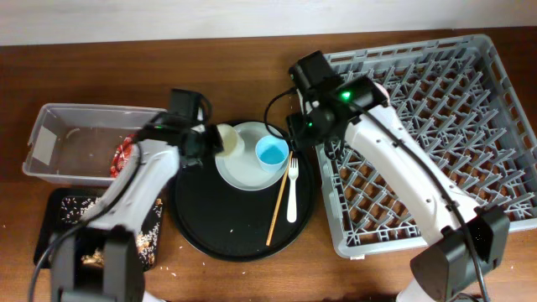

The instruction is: Sort waste into correct bins and load items into the dishwasher rack

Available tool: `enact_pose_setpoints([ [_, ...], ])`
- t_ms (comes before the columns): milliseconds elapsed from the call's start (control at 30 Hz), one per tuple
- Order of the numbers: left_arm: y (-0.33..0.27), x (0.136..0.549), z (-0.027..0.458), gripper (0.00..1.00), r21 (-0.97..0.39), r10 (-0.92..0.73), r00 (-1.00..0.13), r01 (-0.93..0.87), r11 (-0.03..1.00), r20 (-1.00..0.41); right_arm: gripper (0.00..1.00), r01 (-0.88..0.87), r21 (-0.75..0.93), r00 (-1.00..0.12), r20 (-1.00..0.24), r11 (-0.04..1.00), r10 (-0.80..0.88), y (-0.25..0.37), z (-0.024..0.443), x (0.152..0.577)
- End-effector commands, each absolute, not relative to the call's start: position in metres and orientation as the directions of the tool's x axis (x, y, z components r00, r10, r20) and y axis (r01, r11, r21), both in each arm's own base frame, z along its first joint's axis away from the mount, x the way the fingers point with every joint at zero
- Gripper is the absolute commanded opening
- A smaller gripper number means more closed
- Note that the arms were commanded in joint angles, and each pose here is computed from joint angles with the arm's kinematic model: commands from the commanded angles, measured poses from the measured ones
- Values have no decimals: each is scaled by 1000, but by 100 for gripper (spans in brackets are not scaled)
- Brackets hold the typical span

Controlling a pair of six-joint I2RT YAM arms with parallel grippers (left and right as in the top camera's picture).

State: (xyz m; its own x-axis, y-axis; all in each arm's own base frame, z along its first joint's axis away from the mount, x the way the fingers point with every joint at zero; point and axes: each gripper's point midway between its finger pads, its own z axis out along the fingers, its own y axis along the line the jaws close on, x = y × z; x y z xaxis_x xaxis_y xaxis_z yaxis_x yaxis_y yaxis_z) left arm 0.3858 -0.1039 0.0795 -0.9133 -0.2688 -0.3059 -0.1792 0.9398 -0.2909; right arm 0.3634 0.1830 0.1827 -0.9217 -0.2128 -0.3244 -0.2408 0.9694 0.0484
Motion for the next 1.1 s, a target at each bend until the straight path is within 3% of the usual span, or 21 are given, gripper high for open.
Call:
enact_pose_setpoints([
  [0,-92,388,224,0,-443,-255,-782,31,896,-569,73,-280,291,-917,-365,915,-164,178,225,356],
  [67,-94,359,285,0,-514,-222,-718,215,830,-660,75,-448,472,-863,-451,759,-229,181,267,337],
  [133,-112,326,325,0,-617,-193,-703,417,668,-684,98,-680,605,-726,-633,414,-269,190,325,300],
  [167,-127,313,337,0,-652,-149,-705,526,546,-694,100,-736,613,-675,-696,287,-245,187,343,287],
  [267,-151,308,336,0,-658,-55,-688,663,357,-723,100,-810,562,-586,-773,165,-244,186,351,269],
  [400,-186,301,334,0,-675,29,-675,738,-5,-738,99,-865,495,-496,-821,80,-284,202,352,255],
  [533,-210,298,327,0,-634,78,-629,767,-99,-773,97,-901,434,-404,-851,-16,-335,225,350,236],
  [767,-234,280,328,0,-632,129,-619,758,-161,-775,97,-927,373,-338,-873,-35,-353,232,347,238],
  [933,-234,280,328,0,-631,130,-618,758,-162,-776,99,-934,333,-348,-768,130,-537,214,307,251],
  [1067,-228,286,328,0,-621,114,-611,770,-147,-784,99,-920,327,-391,-719,216,-575,196,296,260],
])
